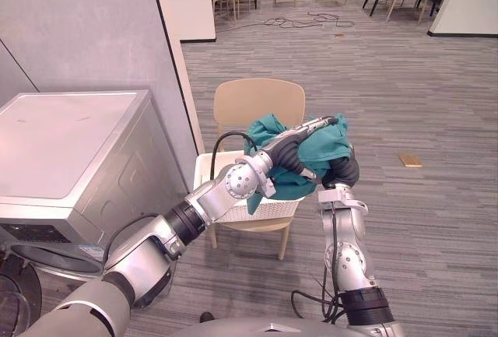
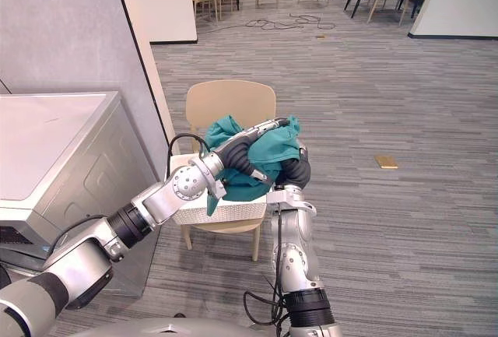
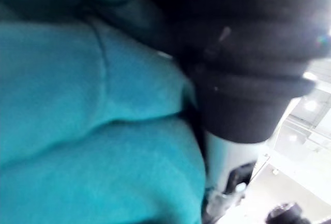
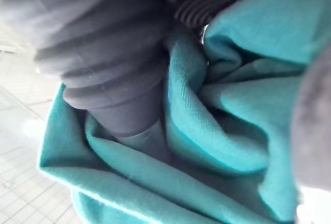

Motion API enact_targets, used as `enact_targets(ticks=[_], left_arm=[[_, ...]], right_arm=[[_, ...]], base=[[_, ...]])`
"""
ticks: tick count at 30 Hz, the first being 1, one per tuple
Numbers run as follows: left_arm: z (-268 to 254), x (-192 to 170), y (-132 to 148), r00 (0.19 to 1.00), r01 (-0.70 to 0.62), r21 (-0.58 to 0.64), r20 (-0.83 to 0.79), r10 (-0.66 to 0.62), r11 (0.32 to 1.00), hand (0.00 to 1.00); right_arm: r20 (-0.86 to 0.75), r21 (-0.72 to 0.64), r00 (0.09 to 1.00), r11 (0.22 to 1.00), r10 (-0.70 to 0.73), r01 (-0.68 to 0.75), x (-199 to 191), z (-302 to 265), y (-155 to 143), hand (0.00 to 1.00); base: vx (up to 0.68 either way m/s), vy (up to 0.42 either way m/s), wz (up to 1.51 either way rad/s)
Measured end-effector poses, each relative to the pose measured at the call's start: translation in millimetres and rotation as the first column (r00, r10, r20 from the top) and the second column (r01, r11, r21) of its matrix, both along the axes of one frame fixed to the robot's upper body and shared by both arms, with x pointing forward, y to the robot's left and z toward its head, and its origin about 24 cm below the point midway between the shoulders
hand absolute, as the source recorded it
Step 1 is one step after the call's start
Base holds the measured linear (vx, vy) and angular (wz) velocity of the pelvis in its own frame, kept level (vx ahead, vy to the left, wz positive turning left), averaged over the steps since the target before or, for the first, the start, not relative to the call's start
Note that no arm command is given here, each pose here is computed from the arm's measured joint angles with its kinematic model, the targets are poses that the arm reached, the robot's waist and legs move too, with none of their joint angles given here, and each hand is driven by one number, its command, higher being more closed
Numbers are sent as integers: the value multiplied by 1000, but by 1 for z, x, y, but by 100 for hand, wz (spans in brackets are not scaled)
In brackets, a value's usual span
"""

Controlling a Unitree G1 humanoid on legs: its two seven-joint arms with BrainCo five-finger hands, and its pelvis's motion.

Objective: Pick up the laundry basket with both hands and put the clothes into the washing machine.

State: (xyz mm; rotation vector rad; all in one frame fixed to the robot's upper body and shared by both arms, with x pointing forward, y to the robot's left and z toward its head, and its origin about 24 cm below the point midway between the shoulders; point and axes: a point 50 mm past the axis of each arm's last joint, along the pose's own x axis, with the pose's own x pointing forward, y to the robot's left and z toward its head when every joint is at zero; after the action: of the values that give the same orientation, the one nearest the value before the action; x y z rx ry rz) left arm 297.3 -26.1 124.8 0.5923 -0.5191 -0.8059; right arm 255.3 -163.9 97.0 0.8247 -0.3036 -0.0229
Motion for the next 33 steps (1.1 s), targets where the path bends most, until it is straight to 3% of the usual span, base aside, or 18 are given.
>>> enact_targets(ticks=[5,6,30,31,33], left_arm=[[-3,2,1,1000,-13,26,21,12,1000,0],[-4,2,1,1000,-15,27,18,15,1000,100],[-6,8,-10,991,-95,55,99,89,994,100],[-6,8,-10,991,-95,55,99,89,994,100],[-6,9,-10,990,-102,59,100,95,993,100]], right_arm=[[-2,3,1000,1000,-3,3,0,0,-1,100],[-3,3,1000,1000,-2,2,0,0,-1,100],[-43,25,999,1000,6,-5,-4,-9,2,100],[-44,25,999,1000,6,-5,-4,-9,2,0],[-45,35,999,999,9,-8,-4,-9,2,0]], base=[[0,0,0],[0,0,0],[0,0,0],[0,0,0],[0,0,0]])
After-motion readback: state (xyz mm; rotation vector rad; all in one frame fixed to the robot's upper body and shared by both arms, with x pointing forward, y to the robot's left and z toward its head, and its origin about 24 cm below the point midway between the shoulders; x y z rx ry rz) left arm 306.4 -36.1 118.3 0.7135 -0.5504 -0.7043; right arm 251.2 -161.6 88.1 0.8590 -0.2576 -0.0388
